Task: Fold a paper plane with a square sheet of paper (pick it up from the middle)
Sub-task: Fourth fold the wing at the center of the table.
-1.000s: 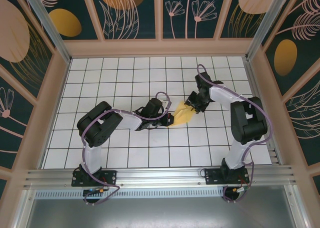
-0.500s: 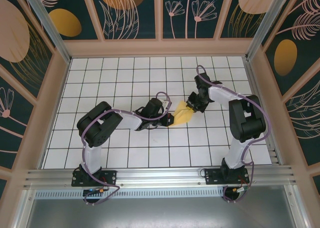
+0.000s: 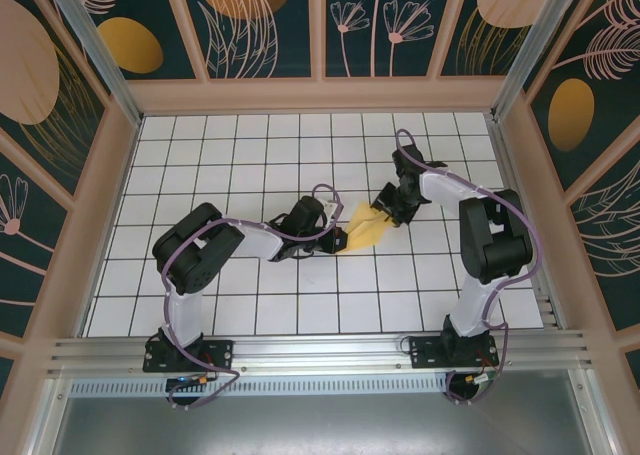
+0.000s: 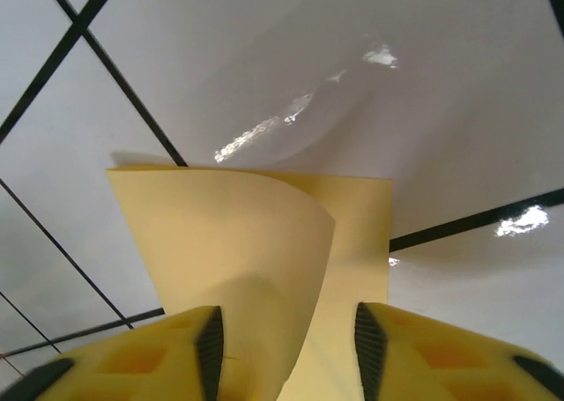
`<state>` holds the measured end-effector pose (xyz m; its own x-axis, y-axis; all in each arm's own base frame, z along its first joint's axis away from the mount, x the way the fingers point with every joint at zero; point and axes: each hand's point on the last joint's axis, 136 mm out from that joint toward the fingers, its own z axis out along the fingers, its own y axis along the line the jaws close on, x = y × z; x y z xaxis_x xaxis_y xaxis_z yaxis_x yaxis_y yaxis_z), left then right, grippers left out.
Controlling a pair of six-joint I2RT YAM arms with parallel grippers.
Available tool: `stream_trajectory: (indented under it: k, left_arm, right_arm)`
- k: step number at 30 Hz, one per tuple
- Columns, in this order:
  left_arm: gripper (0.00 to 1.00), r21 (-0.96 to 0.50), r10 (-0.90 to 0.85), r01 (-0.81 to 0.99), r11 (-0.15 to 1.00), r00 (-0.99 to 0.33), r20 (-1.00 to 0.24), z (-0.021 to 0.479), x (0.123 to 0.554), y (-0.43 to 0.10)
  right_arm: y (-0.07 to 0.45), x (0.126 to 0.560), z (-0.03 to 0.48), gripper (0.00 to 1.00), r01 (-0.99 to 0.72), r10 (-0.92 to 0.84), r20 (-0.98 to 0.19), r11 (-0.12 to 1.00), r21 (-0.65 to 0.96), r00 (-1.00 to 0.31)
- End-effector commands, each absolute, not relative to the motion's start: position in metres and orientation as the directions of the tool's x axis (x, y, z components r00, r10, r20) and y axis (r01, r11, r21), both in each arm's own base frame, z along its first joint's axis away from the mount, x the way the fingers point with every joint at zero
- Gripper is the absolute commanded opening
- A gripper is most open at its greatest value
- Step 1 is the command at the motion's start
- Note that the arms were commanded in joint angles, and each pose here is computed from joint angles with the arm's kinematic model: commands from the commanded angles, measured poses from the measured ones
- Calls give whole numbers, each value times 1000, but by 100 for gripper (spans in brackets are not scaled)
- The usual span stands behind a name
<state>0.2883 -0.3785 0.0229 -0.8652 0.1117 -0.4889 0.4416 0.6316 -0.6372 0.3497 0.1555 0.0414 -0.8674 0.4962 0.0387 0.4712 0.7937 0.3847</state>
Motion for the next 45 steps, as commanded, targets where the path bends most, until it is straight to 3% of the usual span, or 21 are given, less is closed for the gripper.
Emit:
stream_trajectory:
  k: [1,4,9,17,34,45]
  left_arm:
    - [0,-660,77,434,614,-865,-496,33,291,-378]
    - [0,-680,53,412,606,-874,-483,35,291,-379]
    - [0,-715,12,367,595,-894,-449,36,290,-379]
    - [0,-732,-16,323,600,-910,-415,33,292,-380]
    - [0,-726,-13,312,613,-915,-404,29,292,-379]
    - [23,-664,-7,344,664,-885,-466,57,300,-369]
  right_arm:
    - [158,352,64,59,395,458,-30,797,457,-888]
    - [161,346,79,66,313,423,-103,792,524,-900]
    - [166,330,90,65,190,367,-189,779,598,-911]
    - [193,311,62,53,135,275,-147,788,601,-950]
    - [196,313,29,48,177,271,-94,815,553,-958]
    - [168,301,-8,48,273,305,-26,885,377,-952]
